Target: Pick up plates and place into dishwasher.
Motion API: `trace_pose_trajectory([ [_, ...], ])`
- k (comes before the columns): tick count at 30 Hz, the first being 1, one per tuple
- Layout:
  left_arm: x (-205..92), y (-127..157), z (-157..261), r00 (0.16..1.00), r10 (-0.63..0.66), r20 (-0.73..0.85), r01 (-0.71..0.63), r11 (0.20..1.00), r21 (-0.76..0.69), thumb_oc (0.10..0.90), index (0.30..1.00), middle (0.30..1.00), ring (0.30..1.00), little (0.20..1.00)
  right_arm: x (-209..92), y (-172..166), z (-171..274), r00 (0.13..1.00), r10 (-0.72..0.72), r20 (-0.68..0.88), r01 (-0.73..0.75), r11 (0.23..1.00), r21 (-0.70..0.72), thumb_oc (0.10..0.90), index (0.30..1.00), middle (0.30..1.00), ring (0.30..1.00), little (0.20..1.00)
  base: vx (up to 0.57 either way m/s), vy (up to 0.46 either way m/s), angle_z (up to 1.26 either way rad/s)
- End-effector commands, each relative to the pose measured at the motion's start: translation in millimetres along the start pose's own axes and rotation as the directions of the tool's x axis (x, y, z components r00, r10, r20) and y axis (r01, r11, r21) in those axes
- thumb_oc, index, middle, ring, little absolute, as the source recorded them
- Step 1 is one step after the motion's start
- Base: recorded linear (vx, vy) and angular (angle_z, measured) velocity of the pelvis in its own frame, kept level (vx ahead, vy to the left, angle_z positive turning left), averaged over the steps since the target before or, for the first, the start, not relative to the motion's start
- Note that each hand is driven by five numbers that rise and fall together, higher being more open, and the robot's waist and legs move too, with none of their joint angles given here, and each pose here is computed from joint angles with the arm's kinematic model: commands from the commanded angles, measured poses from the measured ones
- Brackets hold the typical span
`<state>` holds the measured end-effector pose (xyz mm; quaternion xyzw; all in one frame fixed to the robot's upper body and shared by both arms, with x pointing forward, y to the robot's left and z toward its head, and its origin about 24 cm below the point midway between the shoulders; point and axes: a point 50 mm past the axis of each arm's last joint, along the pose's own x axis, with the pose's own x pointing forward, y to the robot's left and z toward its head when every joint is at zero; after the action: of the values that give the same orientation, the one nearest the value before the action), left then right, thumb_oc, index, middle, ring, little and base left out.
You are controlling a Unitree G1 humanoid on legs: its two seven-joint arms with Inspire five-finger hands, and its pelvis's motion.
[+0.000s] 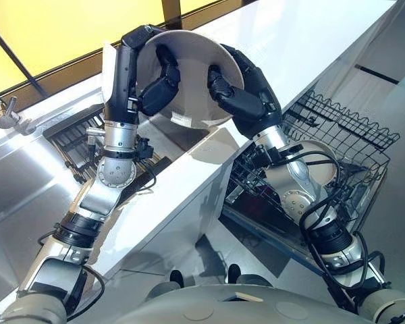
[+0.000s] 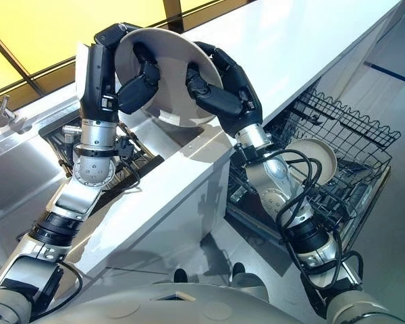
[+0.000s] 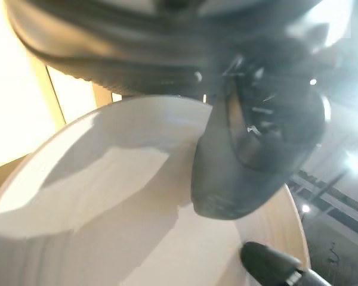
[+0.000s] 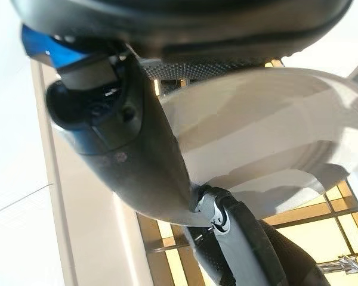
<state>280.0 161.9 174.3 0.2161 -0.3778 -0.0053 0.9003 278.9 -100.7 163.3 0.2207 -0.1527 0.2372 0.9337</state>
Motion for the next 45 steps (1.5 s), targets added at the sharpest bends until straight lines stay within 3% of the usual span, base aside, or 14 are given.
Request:
trace_pose_trajectory([
  [1, 13, 6, -2, 1.000, -0.011, -0.010, 0.011, 0.998, -0.064, 0.152, 0.345, 0.345, 0.345, 0.252, 14, 42, 64, 0.913, 0.192, 0.361, -0.225, 0.973, 0.051, 0.100, 0.300, 0.300, 0.300, 0.200, 0.00, 0.000, 0.00],
  [3, 12, 8, -4, 1.000, 0.004, -0.023, -0.005, 0.997, -0.071, 0.100, 0.300, 0.300, 0.300, 0.200, 14, 39, 63, 0.920, 0.174, 0.352, -0.210, 0.976, 0.067, 0.100, 0.300, 0.300, 0.300, 0.200, 0.00, 0.000, 0.00],
  [15, 16, 21, 8, 0.994, 0.063, 0.089, -0.065, 0.998, 0.016, 0.100, 0.300, 0.300, 0.300, 0.200, 10, 21, 58, 0.950, 0.100, 0.296, -0.132, 0.987, 0.091, 0.100, 0.300, 0.300, 0.300, 0.200, 0.00, 0.000, 0.00],
  [16, 17, 22, 9, 0.994, 0.060, 0.090, -0.062, 0.998, 0.019, 0.147, 0.340, 0.340, 0.340, 0.247, 9, 21, 58, 0.951, 0.096, 0.293, -0.125, 0.989, 0.084, 0.100, 0.300, 0.300, 0.300, 0.200, 0.00, 0.000, 0.00],
  [17, 19, 24, 8, 0.997, 0.047, 0.068, -0.049, 0.999, 0.019, 0.718, 0.829, 0.829, 0.829, 0.818, 9, 19, 58, 0.952, 0.089, 0.294, -0.112, 0.992, 0.064, 0.100, 0.300, 0.300, 0.300, 0.200, 0.00, 0.000, 0.00],
  [18, 20, 24, 8, 0.997, 0.046, 0.063, -0.047, 0.999, 0.019, 0.800, 0.900, 0.900, 0.900, 0.900, 9, 18, 59, 0.952, 0.087, 0.295, -0.110, 0.992, 0.061, 0.100, 0.300, 0.300, 0.300, 0.200, 0.00, 0.000, 0.00],
  [23, 24, 27, 1, 0.999, 0.019, -0.045, -0.022, 0.997, -0.074, 0.800, 0.900, 0.900, 0.900, 0.900, 10, 11, 73, 0.928, 0.052, 0.370, -0.024, 0.996, -0.080, 0.100, 0.300, 0.300, 0.300, 0.200, -0.01, 0.001, 0.00],
  [28, 28, 42, -4, 0.990, 0.060, -0.124, -0.082, 0.980, -0.183, 0.800, 0.900, 0.900, 0.900, 0.900, 10, 1, 99, 0.860, -0.014, 0.510, 0.179, 0.944, -0.276, 0.100, 0.300, 0.300, 0.300, 0.200, 0.00, 0.000, 0.00],
  [32, 35, 59, 3, 0.988, 0.109, -0.113, -0.125, 0.981, -0.149, 0.800, 0.900, 0.900, 0.900, 0.900, 5, -14, 122, 0.795, -0.040, 0.606, 0.361, 0.833, -0.419, 0.100, 0.300, 0.300, 0.300, 0.200, 0.00, 0.000, 0.00],
  [35, 37, 73, 9, 0.986, 0.132, -0.100, -0.144, 0.982, -0.122, 0.800, 0.900, 0.900, 0.900, 0.900, -3, -29, 137, 0.740, -0.055, 0.671, 0.505, 0.705, -0.499, 0.100, 0.300, 0.300, 0.300, 0.200, 0.00, 0.000, 0.00],
  [37, 38, 81, 13, 0.986, 0.144, -0.089, -0.153, 0.981, -0.118, 0.800, 0.900, 0.900, 0.900, 0.900, -10, -39, 148, 0.686, -0.050, 0.726, 0.623, 0.556, -0.550, 0.100, 0.300, 0.300, 0.300, 0.200, 0.00, 0.000, 0.00],
  [42, 34, 91, 20, 0.984, 0.162, -0.071, -0.170, 0.977, -0.127, 0.800, 0.900, 0.900, 0.900, 0.900, -24, -58, 164, 0.601, -0.056, 0.797, 0.763, 0.338, -0.552, 0.100, 0.300, 0.300, 0.300, 0.200, 0.01, -0.001, 0.02],
  [43, 33, 95, 22, 0.983, 0.174, -0.064, -0.180, 0.978, -0.102, 0.800, 0.900, 0.900, 0.900, 0.900, -31, -67, 171, 0.569, -0.050, 0.821, 0.809, 0.213, -0.548, 0.100, 0.300, 0.300, 0.300, 0.200, 0.01, -0.010, 0.07],
  [45, 30, 102, 21, 0.979, 0.195, -0.066, -0.198, 0.979, -0.051, 0.800, 0.900, 0.900, 0.900, 0.900, -40, -80, 176, 0.541, -0.062, 0.839, 0.840, 0.089, -0.535, 0.100, 0.300, 0.300, 0.300, 0.200, 0.01, -0.010, 0.09],
])
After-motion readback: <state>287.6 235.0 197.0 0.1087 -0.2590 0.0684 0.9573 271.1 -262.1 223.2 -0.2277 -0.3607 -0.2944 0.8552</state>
